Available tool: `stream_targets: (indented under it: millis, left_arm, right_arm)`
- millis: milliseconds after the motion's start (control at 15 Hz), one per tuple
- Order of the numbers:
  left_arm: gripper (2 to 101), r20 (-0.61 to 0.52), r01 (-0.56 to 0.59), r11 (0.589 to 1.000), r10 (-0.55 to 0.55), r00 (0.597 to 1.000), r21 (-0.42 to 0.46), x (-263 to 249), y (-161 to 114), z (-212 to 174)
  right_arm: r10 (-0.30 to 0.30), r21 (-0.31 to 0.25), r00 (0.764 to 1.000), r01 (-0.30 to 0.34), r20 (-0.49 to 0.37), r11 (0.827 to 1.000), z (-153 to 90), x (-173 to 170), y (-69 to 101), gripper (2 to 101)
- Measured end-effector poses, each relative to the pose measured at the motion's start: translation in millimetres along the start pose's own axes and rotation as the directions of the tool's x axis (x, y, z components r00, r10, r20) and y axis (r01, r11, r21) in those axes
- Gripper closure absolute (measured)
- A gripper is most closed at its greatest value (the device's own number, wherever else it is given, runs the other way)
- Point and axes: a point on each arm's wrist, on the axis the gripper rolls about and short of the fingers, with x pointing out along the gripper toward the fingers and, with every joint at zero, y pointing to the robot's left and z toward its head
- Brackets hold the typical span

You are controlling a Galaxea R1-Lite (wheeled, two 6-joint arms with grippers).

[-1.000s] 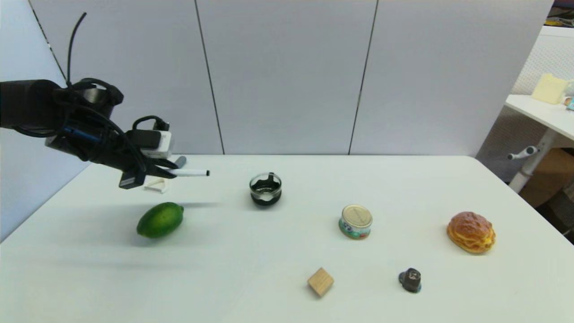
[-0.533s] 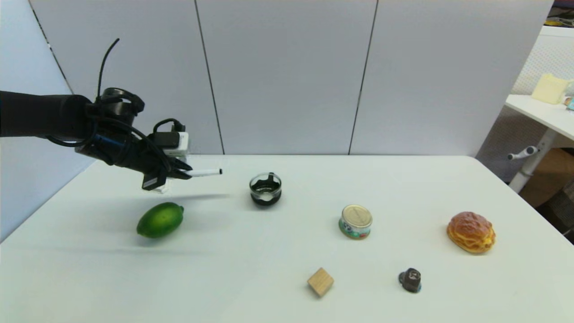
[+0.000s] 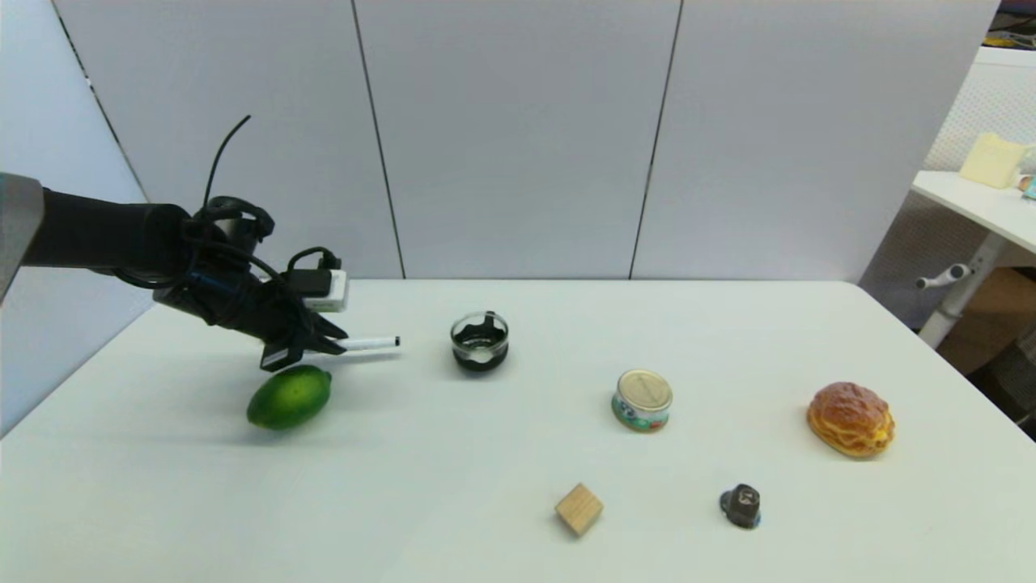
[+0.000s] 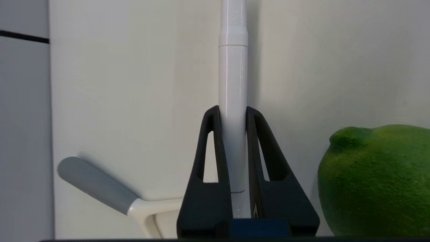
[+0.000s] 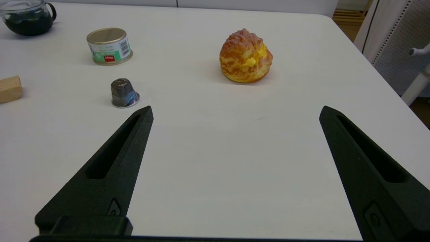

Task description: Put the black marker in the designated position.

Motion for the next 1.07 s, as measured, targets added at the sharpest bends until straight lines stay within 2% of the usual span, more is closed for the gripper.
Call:
stream_targets:
  millis: [200, 400, 667, 800, 1067]
  left_arm:
    - [91.2, 0.000, -0.001, 1.000, 0.001, 1.000, 0.000, 4, 1, -2]
    - [63.1, -0.001, 0.001, 1.000, -0.001, 1.000, -0.003, 5, 1, -4]
    - [40.0, -0.001, -0.012, 1.000, 0.012, 1.000, 0.005, 2, 2, -2]
    - [31.9, -0.007, -0.061, 0.998, 0.061, 0.998, 0.023, -13, 8, 7]
    - [21.4, -0.016, -0.253, 0.967, 0.253, 0.967, 0.030, -75, 22, 42]
  right_arm:
    - [0.000, 0.000, 1.000, 0.000, 0.000, 1.000, 0, 0, 0.0, 4.3]
    - [0.000, 0.000, 1.000, 0.000, -0.001, 1.000, 0, 0, 0.0, 4.3]
    - [0.000, 0.000, 1.000, 0.000, 0.000, 1.000, 0, 0, 0.0, 4.3]
    - [0.000, 0.000, 1.000, 0.000, 0.000, 1.000, 0, 0, 0.0, 4.3]
    - [0.000, 0.000, 1.000, 0.000, 0.000, 1.000, 0, 0, 0.0, 4.3]
